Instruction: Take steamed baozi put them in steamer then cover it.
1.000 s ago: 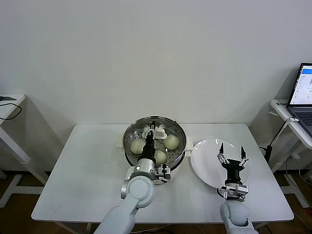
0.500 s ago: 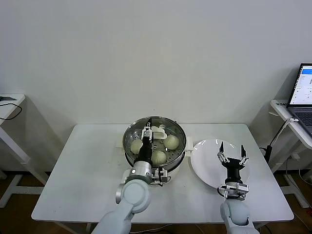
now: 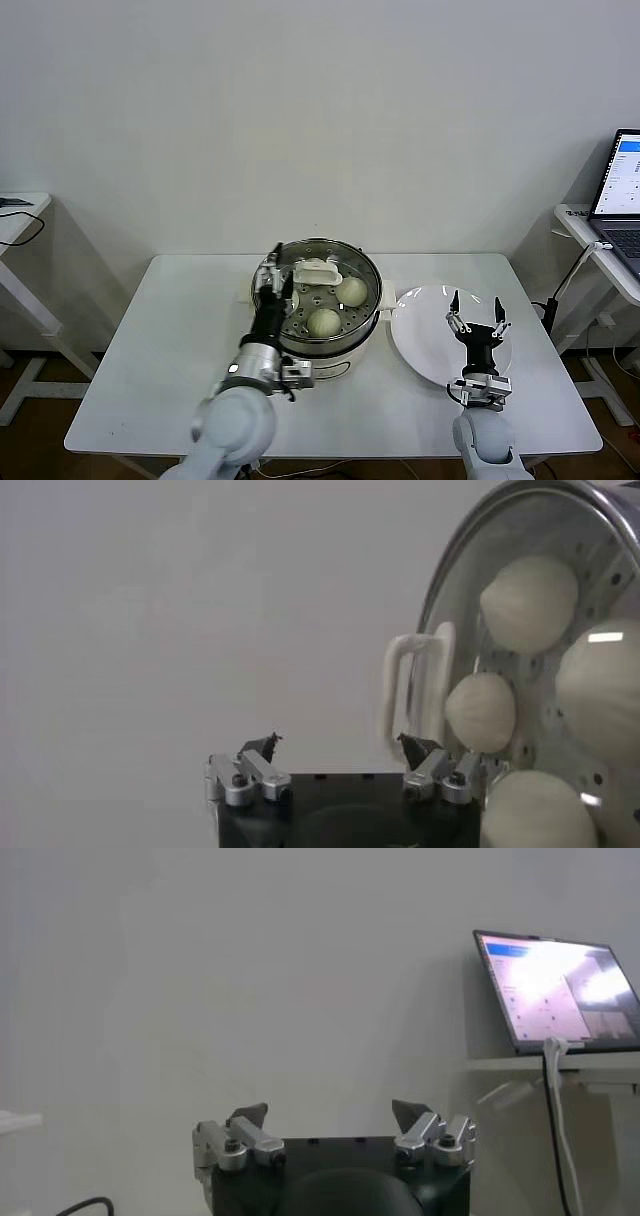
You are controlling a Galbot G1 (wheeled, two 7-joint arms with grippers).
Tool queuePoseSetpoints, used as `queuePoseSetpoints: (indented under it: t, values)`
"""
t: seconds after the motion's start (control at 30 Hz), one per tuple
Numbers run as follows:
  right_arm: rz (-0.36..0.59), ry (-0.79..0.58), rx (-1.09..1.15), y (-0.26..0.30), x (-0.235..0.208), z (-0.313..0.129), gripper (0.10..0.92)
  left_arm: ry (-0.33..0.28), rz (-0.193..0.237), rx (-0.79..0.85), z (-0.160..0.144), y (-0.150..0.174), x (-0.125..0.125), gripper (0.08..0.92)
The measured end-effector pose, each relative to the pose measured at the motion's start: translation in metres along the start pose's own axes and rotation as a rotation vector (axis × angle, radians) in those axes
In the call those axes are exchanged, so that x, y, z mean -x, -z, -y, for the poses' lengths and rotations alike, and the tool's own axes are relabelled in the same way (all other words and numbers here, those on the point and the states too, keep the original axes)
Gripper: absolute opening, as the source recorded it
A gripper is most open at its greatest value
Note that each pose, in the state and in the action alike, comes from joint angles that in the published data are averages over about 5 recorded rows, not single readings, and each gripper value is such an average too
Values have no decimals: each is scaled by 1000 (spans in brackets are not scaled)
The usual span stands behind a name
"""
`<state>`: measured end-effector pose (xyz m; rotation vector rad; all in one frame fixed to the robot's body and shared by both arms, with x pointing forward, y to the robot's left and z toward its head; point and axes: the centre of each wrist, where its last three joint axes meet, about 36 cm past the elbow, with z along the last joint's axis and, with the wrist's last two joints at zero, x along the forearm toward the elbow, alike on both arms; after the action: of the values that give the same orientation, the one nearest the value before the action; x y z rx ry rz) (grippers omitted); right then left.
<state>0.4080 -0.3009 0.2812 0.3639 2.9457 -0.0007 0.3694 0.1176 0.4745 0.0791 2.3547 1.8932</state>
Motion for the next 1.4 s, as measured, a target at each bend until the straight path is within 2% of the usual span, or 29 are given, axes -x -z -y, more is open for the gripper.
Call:
queuePoseSetpoints:
  t: [0.2, 0.37, 0.53, 0.7, 1.0, 1.4]
  values:
    - [-35, 3, 8, 5, -5, 0, 823, 48, -26, -212, -16, -43, -11, 822]
    - [-72, 9, 25, 8, -12, 1, 823, 49, -33, -454, -18, -86, -15, 823]
    - [-106, 16, 29, 11, -19, 2, 823, 29, -21, -691, -5, -123, -19, 823]
    - [-141, 14, 30, 10, -29, 4, 823, 20, -7, -852, 16, -147, -25, 823]
    - [-166, 12, 39, 11, -37, 3, 823, 39, 3, -977, 36, -179, -31, 823]
    - [-174, 32, 42, 13, -38, -2, 823, 57, 0, -1047, 47, -194, -35, 823]
